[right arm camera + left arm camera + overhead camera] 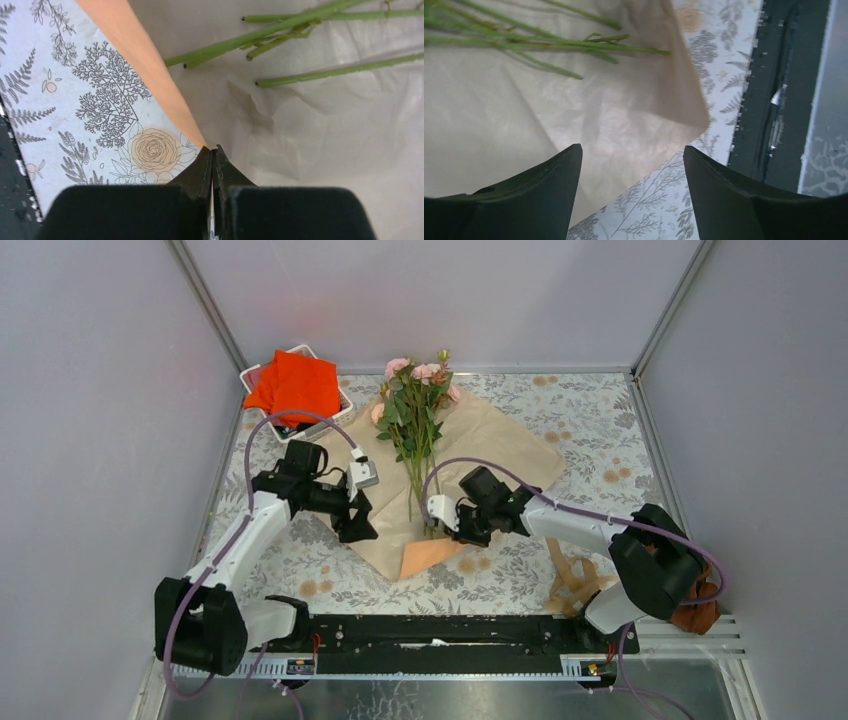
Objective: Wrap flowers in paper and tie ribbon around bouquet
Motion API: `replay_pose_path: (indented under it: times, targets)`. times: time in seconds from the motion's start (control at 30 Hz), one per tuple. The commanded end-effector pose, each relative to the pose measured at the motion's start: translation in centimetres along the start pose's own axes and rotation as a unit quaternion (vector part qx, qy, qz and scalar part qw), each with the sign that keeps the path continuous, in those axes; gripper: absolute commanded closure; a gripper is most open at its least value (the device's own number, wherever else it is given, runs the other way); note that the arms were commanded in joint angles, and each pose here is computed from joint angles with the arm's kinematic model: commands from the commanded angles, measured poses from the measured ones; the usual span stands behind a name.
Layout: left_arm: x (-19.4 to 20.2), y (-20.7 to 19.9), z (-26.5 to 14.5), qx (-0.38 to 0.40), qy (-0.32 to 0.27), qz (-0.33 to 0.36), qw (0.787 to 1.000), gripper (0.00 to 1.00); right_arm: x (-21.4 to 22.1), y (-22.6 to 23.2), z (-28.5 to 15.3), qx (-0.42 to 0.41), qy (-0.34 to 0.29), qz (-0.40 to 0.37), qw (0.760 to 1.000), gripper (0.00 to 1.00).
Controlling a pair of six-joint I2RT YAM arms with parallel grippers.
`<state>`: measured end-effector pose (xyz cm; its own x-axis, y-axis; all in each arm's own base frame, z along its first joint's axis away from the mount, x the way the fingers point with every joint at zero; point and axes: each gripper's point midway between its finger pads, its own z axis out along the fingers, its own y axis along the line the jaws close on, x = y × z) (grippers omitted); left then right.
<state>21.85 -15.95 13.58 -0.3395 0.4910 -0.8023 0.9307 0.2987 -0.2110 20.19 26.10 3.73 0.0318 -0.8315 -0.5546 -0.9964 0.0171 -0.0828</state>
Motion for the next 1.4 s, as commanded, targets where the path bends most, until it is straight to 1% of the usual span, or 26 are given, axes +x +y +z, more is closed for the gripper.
replay_pose_path:
  times: [0.0, 0.07, 0.17, 0.2, 0.27, 0.37, 0.5, 0.57, 0.63, 0.67, 0.73, 0.8, 0.83, 0.87, 0.9, 0.93, 0.97, 1.0, 1.03, 1.13, 1.2, 1.27, 1.3, 1.37]
  targets:
    - [-0.4, -3.2, 1.0, 0.067, -0.032, 0.071, 0.995, 0.17, -1.8, -0.6, -0.9, -0.022, -0.043, 0.102, 0.994, 1.0]
    - [0.0, -3.8, 1.9, 0.083, -0.023, 0.079, 0.993, 0.12, -1.7, -0.9, -0.8, -0.022, -0.042, 0.122, 0.991, 1.0]
    - [0.5, -5.2, 3.8, 0.098, 0.003, 0.101, 0.99, 0.02, -1.2, -1.3, -0.7, -0.023, -0.036, 0.157, 0.987, 1.0]
    - [0.6, -5.4, 4.5, 0.096, 0.012, 0.107, 0.99, 0.01, -1.0, -1.5, -0.7, -0.022, -0.034, 0.167, 0.985, 1.0]
    - [0.8, -5.7, 5.6, 0.094, 0.026, 0.118, 0.988, 0.01, -0.9, -1.8, -0.9, -0.018, -0.037, 0.176, 0.983, 1.0]
    - [1.6, -6.5, 7.0, 0.122, 0.045, 0.11, 0.985, 0.01, -1.1, -2.1, -1.2, -0.012, -0.049, 0.187, 0.981, 1.0]
    - [1.9, -7.6, 8.6, 0.147, 0.059, 0.094, 0.983, 0.01, -0.4, -2.5, -1.6, -0.001, -0.043, 0.2, 0.979, 1.0]
    - [1.9, -7.5, 9.6, 0.137, 0.064, 0.093, 0.984, 0.01, -0.5, -2.4, -1.7, -0.001, -0.047, 0.2, 0.979, 1.0]
    - [1.9, -6.4, 10.3, 0.109, 0.07, 0.087, 0.988, 0.03, -0.6, -2.3, -1.8, -0.003, -0.052, 0.201, 0.978, 1.0]
    - [1.8, -5.8, 10.5, 0.098, 0.074, 0.083, 0.989, 0.06, -0.6, -2.2, -1.9, -0.003, -0.052, 0.202, 0.978, 1.0]
    - [1.6, -5.1, 10.7, 0.083, 0.08, 0.077, 0.99, 0.18, -0.5, -2.1, -2.0, 0.0, -0.052, 0.202, 0.978, 1.0]
    - [1.4, -4.9, 10.7, 0.077, 0.08, 0.072, 0.991, 0.39, -0.4, -2.1, -2.3, 0.004, -0.053, 0.206, 0.977, 1.0]
    - [1.2, -4.9, 10.7, 0.077, 0.079, 0.072, 0.991, 0.55, -0.5, -2.1, -2.5, 0.005, -0.055, 0.207, 0.977, 1.0]
    - [1.0, -4.9, 10.7, 0.076, 0.077, 0.072, 0.992, 0.73, -0.4, -2.1, -2.6, 0.007, -0.056, 0.21, 0.976, 1.0]
    - [0.8, -4.9, 10.6, 0.074, 0.075, 0.073, 0.992, 0.88, -0.4, -2.0, -2.8, 0.007, -0.058, 0.213, 0.975, 1.0]
    - [0.6, -4.8, 10.6, 0.071, 0.074, 0.072, 0.992, 1.0, -0.4, -2.0, -2.9, 0.009, -0.06, 0.216, 0.974, 1.0]
    - [0.3, -4.5, 10.6, 0.064, 0.074, 0.071, 0.993, 1.0, -0.4, -1.9, -3.1, 0.01, -0.061, 0.221, 0.973, 1.0]
    - [0.1, -4.1, 10.6, 0.053, 0.077, 0.07, 0.993, 1.0, -0.5, -2.0, -3.3, 0.016, -0.062, 0.231, 0.971, 0.97]
    - [-0.3, -3.5, 10.5, 0.039, 0.081, 0.071, 0.993, 1.0, -0.5, -2.1, -3.5, 0.021, -0.063, 0.245, 0.967, 0.88]
    - [-0.8, -1.0, 10.5, -0.017, 0.1, 0.075, 0.992, 1.0, -1.4, -3.0, -5.2, 0.032, -0.093, 0.299, 0.949, 0.68]
    - [-0.7, 0.4, 10.6, -0.046, 0.116, 0.079, 0.989, 1.0, -2.2, -4.6, -7.1, 0.058, -0.138, 0.346, 0.926, 0.58]
    - [-0.8, 1.2, 10.7, -0.058, 0.127, 0.083, 0.987, 1.0, -2.3, -6.0, -8.9, 0.083, -0.175, 0.388, 0.901, 0.49]
    - [-1.0, 1.4, 10.8, -0.059, 0.13, 0.084, 0.986, 1.0, -2.3, -6.7, -9.7, 0.095, -0.19, 0.403, 0.89, 0.46]
    - [-1.6, 1.9, 11.0, -0.062, 0.129, 0.085, 0.986, 1.0, -2.0, -8.0, -10.2, 0.124, -0.208, 0.435, 0.867, 0.44]
